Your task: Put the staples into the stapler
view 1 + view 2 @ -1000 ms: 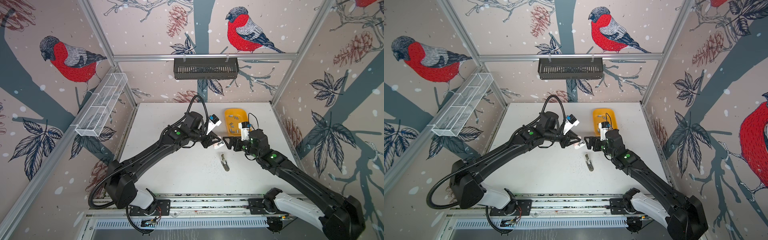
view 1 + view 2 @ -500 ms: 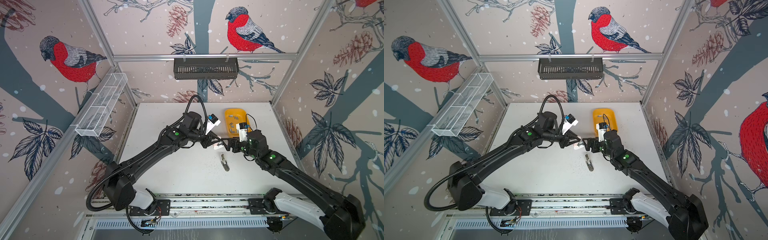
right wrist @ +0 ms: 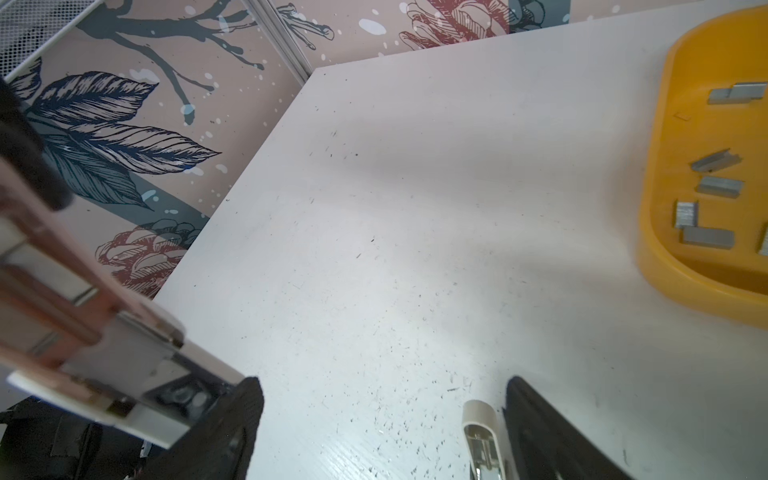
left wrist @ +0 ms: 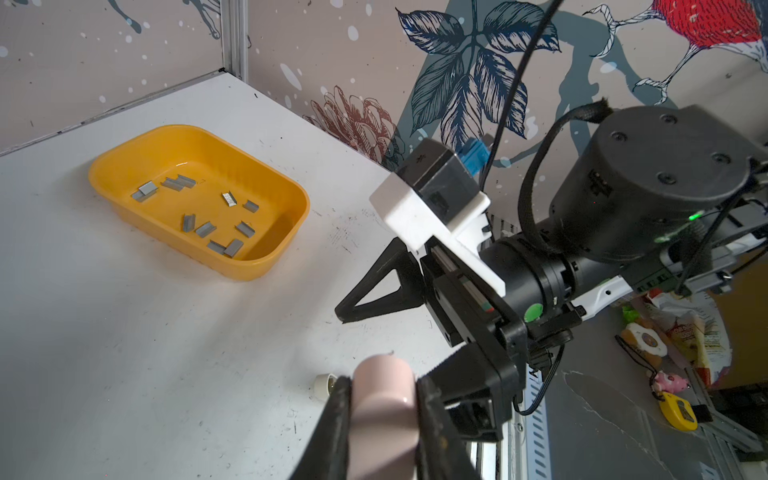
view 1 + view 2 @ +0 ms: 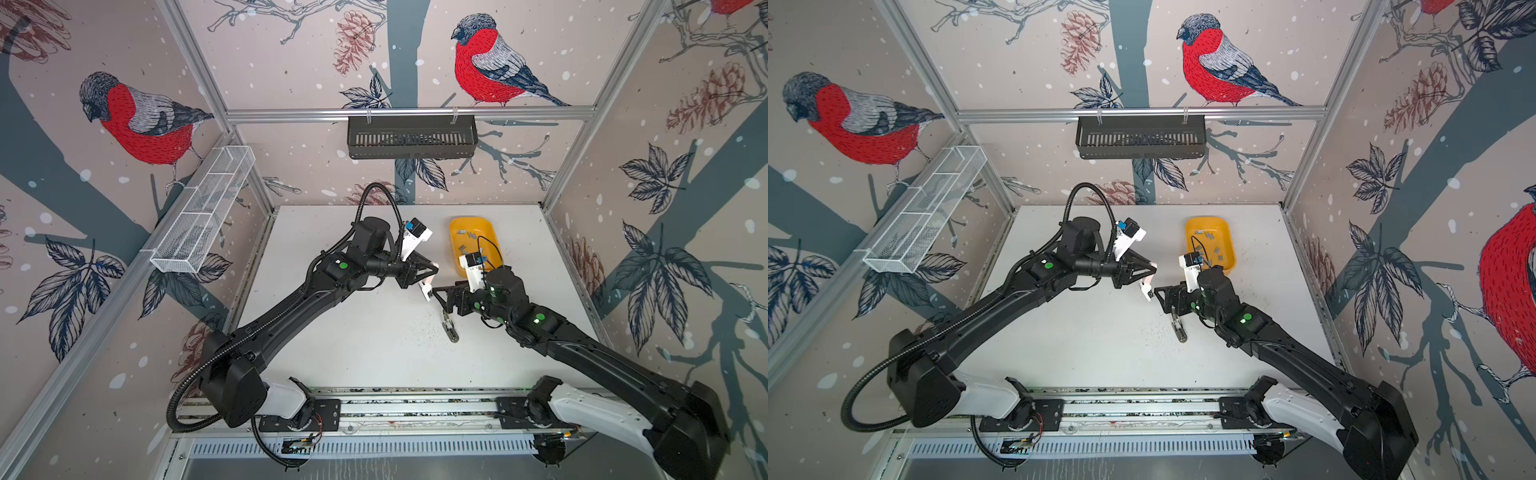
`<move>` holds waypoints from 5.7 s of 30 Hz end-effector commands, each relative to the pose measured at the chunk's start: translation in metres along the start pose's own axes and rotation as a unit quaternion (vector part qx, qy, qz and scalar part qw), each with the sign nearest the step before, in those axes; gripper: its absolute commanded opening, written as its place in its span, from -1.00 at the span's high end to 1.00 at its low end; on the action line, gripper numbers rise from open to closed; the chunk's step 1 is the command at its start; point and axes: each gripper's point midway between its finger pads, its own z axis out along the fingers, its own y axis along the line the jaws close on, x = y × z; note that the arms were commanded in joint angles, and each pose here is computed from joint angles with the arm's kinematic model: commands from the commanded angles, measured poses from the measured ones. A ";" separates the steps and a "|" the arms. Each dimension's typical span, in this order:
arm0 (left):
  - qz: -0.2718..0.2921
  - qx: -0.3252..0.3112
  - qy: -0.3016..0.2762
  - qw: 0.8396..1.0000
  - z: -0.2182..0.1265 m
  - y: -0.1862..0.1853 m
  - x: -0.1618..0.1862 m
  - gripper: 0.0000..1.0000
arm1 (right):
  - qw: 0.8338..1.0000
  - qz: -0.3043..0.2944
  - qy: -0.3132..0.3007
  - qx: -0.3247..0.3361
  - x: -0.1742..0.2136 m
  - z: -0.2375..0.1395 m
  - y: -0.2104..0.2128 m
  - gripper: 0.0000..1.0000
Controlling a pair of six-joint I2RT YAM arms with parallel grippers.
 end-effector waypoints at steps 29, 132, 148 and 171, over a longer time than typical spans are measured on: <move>0.052 0.231 -0.009 0.972 -0.035 -0.076 -0.011 0.59 | 0.936 -0.122 -0.031 -0.329 -0.033 -0.074 0.116 -0.57; 0.023 0.019 -0.039 0.999 -0.094 -0.069 0.099 -0.95 | 0.951 -0.051 0.194 0.234 0.155 0.088 -0.010 0.44; 0.022 0.020 -0.035 0.999 -0.092 -0.067 0.101 -0.93 | 0.947 -0.057 0.199 0.245 0.161 0.099 -0.014 0.25; 0.031 -0.043 -0.071 0.996 -0.084 -0.041 0.034 -0.93 | 0.979 -0.043 0.077 0.182 0.086 0.040 0.009 -0.19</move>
